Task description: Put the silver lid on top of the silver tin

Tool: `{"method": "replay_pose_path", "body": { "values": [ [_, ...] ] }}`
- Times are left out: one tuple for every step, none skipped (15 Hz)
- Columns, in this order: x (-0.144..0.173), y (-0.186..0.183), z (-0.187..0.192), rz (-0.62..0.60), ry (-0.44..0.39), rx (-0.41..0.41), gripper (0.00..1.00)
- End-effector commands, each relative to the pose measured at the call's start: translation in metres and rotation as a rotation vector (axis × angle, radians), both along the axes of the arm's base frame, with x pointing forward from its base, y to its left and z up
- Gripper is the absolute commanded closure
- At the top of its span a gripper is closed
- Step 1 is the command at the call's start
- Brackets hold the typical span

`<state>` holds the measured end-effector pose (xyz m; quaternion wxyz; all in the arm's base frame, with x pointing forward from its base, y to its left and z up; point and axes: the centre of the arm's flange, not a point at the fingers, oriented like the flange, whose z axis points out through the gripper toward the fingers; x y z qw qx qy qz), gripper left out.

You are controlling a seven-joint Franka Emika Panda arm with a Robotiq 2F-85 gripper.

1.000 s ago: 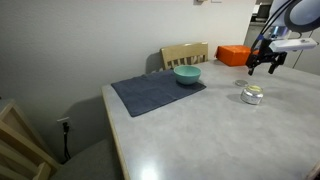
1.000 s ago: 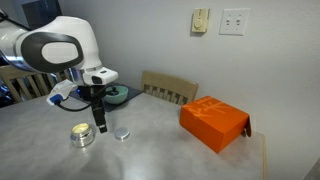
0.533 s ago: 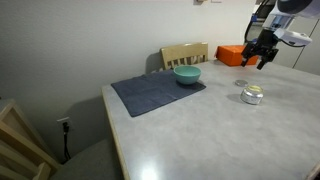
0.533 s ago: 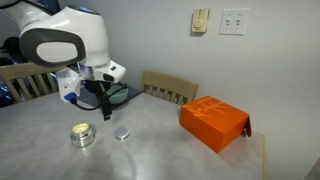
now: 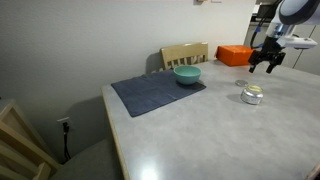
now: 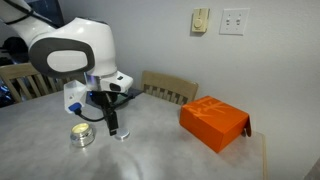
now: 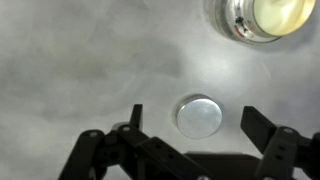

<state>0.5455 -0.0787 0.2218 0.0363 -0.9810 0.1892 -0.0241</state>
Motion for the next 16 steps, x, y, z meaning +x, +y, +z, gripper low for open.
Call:
{"method": "replay_pose_path", "body": {
  "values": [
    [0.022,0.006,-0.02,0.016,0.047,-0.005,0.0],
    [0.025,0.009,-0.023,0.02,0.057,0.0,0.0],
    [0.03,0.01,-0.027,0.024,0.064,-0.002,0.0],
    [0.034,0.012,-0.03,0.024,0.073,-0.005,0.0],
    [0.038,0.013,-0.034,0.024,0.084,-0.012,0.0],
    [0.041,0.014,-0.039,0.023,0.089,-0.021,0.0],
    [0.046,0.015,-0.043,0.017,0.091,-0.04,0.0],
    [0.049,0.015,-0.046,0.011,0.091,-0.065,0.0],
    [0.054,0.016,-0.05,0.013,0.098,-0.08,0.0],
    [0.057,0.017,-0.052,0.007,0.098,-0.097,0.0],
    [0.06,0.018,-0.057,0.007,0.101,-0.103,0.0],
    [0.062,0.02,-0.061,0.01,0.1,-0.105,0.0],
    [0.064,0.022,-0.066,0.015,0.102,-0.099,0.0],
    [0.065,0.024,-0.07,0.017,0.102,-0.099,0.0],
    [0.068,0.025,-0.073,0.022,0.103,-0.102,0.0],
    [0.068,0.027,-0.075,0.022,0.104,-0.104,0.0]
  ]
}}
